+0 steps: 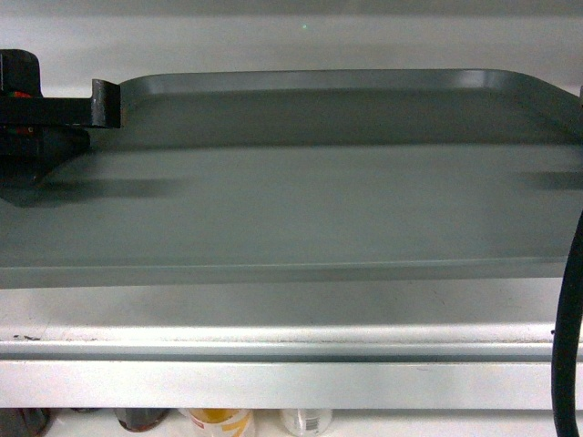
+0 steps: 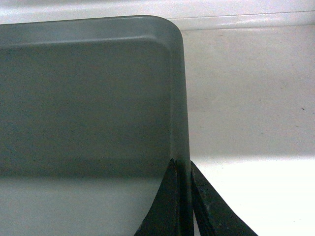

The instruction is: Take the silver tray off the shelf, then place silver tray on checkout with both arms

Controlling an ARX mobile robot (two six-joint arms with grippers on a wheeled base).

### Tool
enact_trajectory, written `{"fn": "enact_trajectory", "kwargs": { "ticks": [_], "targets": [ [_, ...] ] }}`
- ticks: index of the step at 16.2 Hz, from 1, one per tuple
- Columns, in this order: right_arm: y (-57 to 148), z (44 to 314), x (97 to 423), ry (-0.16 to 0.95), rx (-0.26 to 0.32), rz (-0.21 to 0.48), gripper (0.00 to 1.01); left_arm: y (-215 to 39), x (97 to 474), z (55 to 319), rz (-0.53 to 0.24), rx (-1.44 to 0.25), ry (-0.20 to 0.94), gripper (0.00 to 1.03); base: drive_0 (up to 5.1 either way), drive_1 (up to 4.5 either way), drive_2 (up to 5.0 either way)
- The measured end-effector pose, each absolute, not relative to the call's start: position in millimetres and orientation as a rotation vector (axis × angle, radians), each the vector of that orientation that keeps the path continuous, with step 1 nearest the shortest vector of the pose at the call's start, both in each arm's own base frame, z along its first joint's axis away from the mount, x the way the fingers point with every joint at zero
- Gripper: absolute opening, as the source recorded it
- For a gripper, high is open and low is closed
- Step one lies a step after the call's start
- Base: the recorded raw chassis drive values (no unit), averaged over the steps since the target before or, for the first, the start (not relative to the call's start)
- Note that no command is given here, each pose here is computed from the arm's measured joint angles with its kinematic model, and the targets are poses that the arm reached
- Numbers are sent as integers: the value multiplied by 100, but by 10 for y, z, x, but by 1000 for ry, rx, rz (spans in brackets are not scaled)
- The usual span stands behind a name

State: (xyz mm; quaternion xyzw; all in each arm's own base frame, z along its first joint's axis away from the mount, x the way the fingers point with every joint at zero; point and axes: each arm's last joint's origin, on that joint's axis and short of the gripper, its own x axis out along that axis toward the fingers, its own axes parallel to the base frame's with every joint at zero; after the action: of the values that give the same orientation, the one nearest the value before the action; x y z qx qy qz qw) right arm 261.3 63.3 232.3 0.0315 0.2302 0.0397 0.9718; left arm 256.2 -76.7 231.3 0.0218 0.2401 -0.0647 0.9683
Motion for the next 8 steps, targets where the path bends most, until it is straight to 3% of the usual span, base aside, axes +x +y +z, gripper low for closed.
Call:
{"fn": "enact_trajectory", "kwargs": {
  "ticks": [8],
  "targets": [
    [601,2414,2563,474,71,89,3,-772,2495,2445,-132,62,471,4,0,0,0]
  ]
}}
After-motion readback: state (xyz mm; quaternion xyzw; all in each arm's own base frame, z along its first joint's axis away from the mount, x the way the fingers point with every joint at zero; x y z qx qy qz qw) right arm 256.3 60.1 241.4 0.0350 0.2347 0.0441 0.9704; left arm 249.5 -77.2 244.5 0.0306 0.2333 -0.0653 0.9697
